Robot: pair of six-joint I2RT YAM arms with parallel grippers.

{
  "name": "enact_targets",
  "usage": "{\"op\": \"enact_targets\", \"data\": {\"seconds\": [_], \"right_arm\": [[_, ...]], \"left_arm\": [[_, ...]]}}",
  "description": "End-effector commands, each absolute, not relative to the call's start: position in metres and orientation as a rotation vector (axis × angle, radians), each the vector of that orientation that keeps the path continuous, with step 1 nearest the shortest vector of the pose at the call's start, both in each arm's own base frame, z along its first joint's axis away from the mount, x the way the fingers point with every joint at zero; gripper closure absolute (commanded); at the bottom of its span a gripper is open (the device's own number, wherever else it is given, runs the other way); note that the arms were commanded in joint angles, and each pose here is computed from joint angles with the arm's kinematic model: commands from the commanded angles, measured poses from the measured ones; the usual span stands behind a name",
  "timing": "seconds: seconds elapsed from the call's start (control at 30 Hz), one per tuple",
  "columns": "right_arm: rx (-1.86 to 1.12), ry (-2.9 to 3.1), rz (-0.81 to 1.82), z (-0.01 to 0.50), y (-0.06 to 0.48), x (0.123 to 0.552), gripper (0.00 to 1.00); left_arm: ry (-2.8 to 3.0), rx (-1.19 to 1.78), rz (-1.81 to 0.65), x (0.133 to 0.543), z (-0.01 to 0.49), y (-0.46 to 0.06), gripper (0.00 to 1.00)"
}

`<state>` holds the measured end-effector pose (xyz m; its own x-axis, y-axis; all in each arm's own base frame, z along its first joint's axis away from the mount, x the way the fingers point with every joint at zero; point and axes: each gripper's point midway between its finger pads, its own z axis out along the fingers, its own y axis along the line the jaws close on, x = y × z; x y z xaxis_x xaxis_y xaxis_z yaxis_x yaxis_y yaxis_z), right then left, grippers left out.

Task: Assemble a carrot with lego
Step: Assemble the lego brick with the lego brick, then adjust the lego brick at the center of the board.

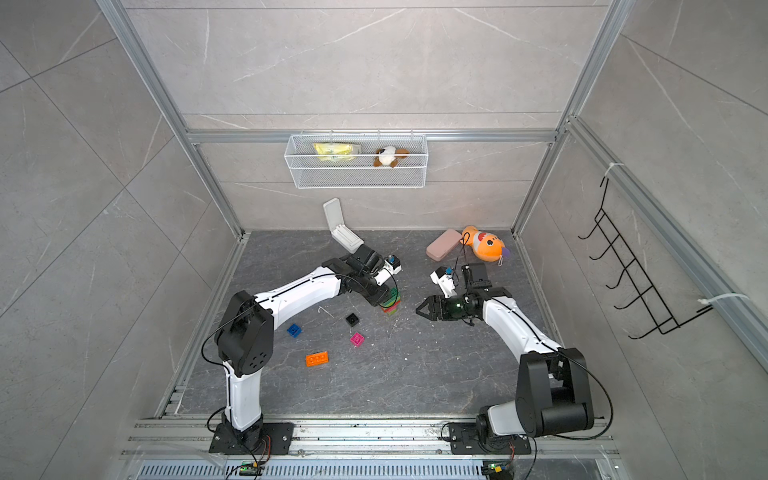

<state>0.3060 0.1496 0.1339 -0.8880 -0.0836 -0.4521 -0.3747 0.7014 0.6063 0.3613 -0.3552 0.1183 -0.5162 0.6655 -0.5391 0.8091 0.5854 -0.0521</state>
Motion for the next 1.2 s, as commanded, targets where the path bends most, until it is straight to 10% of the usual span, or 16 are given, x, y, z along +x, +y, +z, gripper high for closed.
{"op": "enact_targets", "data": {"seconds": [0.0,0.4,0.77,1.17], "right_arm": [[-0.348,2.534,1.032,0.131,0.150,0.303,0.35],[-0.354,2.525,1.043,0.134,0.151,0.304,0.35],[-0.563,2.503,0.807,0.147,0.183,0.278,0.34],[-0.524,2.436,0.927,0.160,0.222,0.348,0.22]], "left_arm": [[2.344,1.185,-0.387,0.368,0.131,-0.353,0.55],[2.244,1.119,-0.445,0.376,0.169,-0.360,0.51],[2.206,0.552,-0.498,0.364,0.193,-0.256,0.49],[2.248,0.407,-0.450,0.348,0.164,-0.222,0.49]]}}
